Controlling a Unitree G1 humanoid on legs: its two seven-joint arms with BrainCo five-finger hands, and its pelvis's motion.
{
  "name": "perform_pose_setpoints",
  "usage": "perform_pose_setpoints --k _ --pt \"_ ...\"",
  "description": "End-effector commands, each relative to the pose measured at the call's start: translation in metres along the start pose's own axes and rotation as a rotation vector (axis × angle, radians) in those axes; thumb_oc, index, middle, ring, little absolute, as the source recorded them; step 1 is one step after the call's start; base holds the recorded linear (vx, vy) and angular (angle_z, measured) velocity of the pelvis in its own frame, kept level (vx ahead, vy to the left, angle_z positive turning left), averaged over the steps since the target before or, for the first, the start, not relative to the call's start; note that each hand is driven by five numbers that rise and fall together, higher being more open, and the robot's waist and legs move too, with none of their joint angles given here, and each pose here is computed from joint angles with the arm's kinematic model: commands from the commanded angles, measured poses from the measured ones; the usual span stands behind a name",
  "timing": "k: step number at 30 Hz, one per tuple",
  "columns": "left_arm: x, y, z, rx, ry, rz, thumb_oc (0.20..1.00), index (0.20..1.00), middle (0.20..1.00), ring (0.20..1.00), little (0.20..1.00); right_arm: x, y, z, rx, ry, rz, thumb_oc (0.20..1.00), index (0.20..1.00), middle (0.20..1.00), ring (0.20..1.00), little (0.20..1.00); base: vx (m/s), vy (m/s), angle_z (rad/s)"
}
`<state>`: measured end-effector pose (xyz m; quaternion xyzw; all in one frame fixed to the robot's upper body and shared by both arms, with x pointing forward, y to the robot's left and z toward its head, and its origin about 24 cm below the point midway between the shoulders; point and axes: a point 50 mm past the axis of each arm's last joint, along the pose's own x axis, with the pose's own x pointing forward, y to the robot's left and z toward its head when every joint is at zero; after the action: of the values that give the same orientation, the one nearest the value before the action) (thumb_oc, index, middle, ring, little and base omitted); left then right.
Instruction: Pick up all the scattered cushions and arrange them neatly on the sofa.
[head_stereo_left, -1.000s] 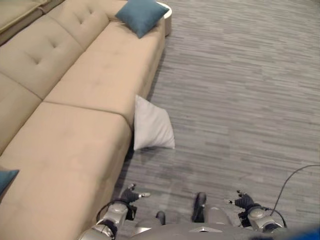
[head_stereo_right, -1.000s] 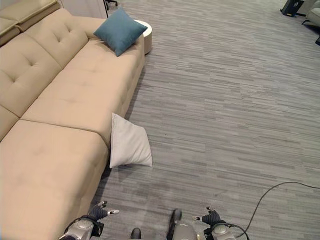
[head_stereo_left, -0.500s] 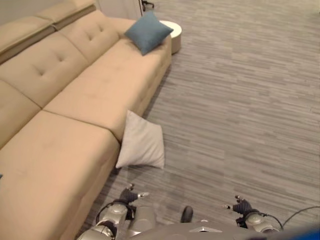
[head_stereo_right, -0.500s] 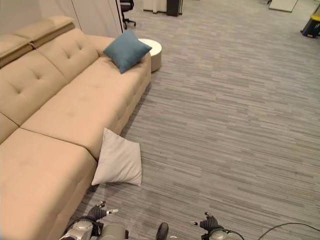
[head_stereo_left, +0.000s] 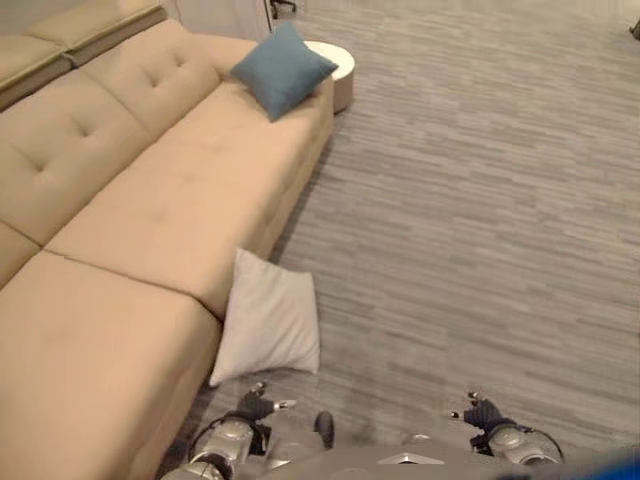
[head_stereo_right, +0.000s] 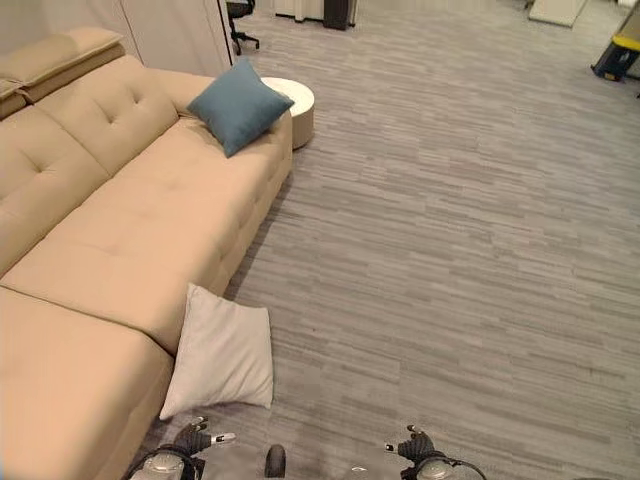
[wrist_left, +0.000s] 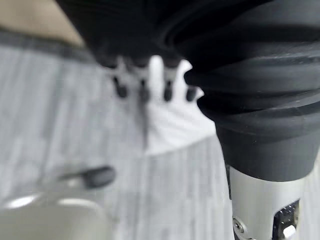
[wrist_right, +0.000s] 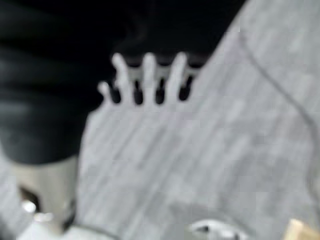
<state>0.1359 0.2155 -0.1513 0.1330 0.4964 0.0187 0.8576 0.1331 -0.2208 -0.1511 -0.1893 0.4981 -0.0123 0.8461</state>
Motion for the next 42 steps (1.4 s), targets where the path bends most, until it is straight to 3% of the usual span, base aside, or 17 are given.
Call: perform_pose_setpoints --k 1,12,26,42 --pt "0.001 0.003 0.011 -0.027 -0.051 0.014 1.0 1.0 1.0 1.0 1.0 0.004 -0.008 0.022 -0.024 -0.078 -0.016 1.0 1.0 1.0 1.0 1.0 0.28 -0.096 0.72" --pt "-0.001 0.002 -0.006 -0.05 -0.001 0.018 1.0 1.0 1.0 1.0 1.0 0.002 -0.004 0.013 -0.057 -0.049 0.006 1.0 1.0 1.0 1.0 1.0 0.26 -0.156 0.58" --pt "0.001 -0.002 0.007 -0.062 -0.038 0.002 1.0 1.0 1.0 1.0 1.0 0.001 -0.01 0.008 0.017 -0.048 -0.03 1.0 1.0 1.0 1.0 1.0 0.09 -0.146 0.83" --pt "0.002 0.008 0.014 -0.043 -0.069 0.019 1.0 1.0 1.0 1.0 1.0 0.003 -0.002 0.037 -0.042 -0.144 0.005 1.0 1.0 1.0 1.0 1.0 0.18 0.025 0.4"
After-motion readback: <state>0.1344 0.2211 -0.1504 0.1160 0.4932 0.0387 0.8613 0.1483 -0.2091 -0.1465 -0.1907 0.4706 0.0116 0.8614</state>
